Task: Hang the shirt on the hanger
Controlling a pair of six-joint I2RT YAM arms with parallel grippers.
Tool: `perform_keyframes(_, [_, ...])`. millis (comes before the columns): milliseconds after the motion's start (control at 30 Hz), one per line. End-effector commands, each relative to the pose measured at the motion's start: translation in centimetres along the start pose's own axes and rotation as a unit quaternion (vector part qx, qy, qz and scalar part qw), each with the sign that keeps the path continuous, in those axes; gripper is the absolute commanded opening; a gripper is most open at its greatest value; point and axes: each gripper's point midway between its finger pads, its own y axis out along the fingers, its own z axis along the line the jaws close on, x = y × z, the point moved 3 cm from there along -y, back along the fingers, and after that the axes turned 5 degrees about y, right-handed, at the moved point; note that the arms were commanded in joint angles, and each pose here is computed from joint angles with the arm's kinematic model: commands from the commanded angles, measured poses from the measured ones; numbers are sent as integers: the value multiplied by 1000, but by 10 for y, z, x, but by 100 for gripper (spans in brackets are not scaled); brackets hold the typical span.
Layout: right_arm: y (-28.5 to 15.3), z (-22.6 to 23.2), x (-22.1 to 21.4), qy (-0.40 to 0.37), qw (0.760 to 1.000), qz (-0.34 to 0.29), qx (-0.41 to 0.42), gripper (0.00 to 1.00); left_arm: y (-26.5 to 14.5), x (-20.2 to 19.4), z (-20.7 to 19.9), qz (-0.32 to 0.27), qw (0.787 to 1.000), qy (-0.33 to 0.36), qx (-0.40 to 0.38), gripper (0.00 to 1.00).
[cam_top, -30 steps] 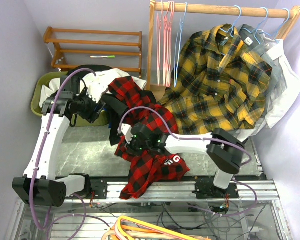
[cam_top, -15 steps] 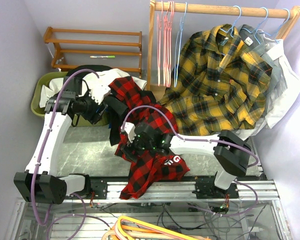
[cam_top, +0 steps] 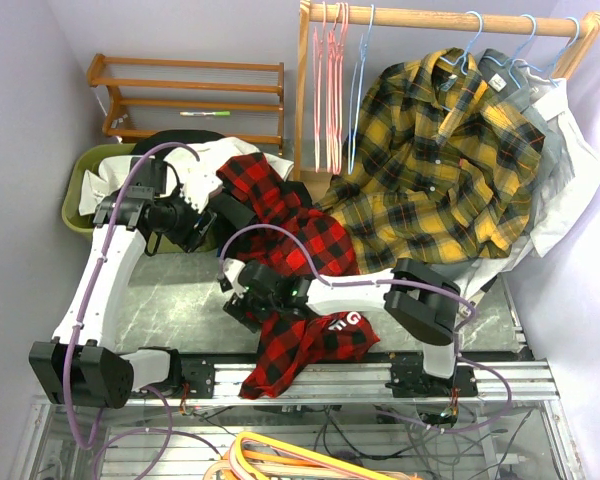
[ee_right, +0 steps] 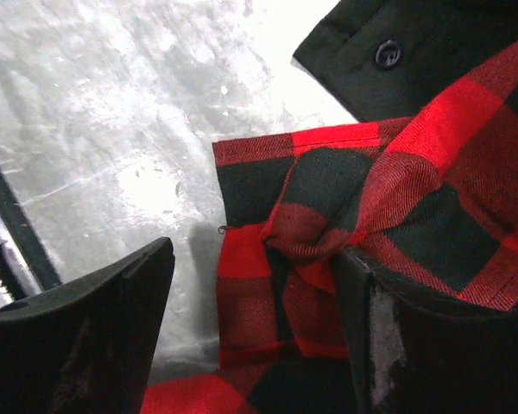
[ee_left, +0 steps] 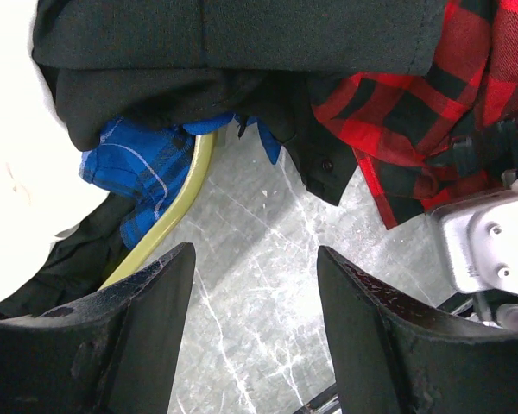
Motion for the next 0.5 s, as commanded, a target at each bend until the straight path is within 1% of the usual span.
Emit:
perform_keyframes(0, [12, -6, -15, 1, 999, 31, -41, 64, 2, 3, 3, -11, 1000, -4, 7, 70])
perform_keyframes(33, [14, -8, -17, 0, 998, 35, -47, 52, 3, 3, 4, -11, 1000, -4, 7, 70])
perform_keyframes(100, [13, -10, -20, -1, 998, 40, -56, 23, 3, 3, 3, -11, 1000, -3, 6, 70])
perform_keyframes(133, [12, -10, -19, -2, 998, 39, -58, 10, 3, 3, 3, -12, 1000, -3, 5, 69])
perform_keyframes(167, [8, -10, -16, -1, 998, 33, -58, 0, 3, 3, 2, -12, 1000, -2, 2, 69])
perform_keyframes(267, [-9, -4, -4, -2, 999, 11, -36, 0, 0, 4, -5, -20, 1000, 11, -18, 69])
perform_keyframes(367, [-42, 10, 16, -13, 999, -38, 22, 0, -1, 7, -4, -31, 999, 25, -16, 69])
perform_keyframes(400, [-55, 14, 16, -16, 998, -51, 44, 0, -2, 8, -3, -31, 999, 34, -13, 70])
perform_keyframes(467, [-82, 11, 21, -6, 993, -82, 87, 0, -5, 12, 0, -38, 997, 66, -14, 70])
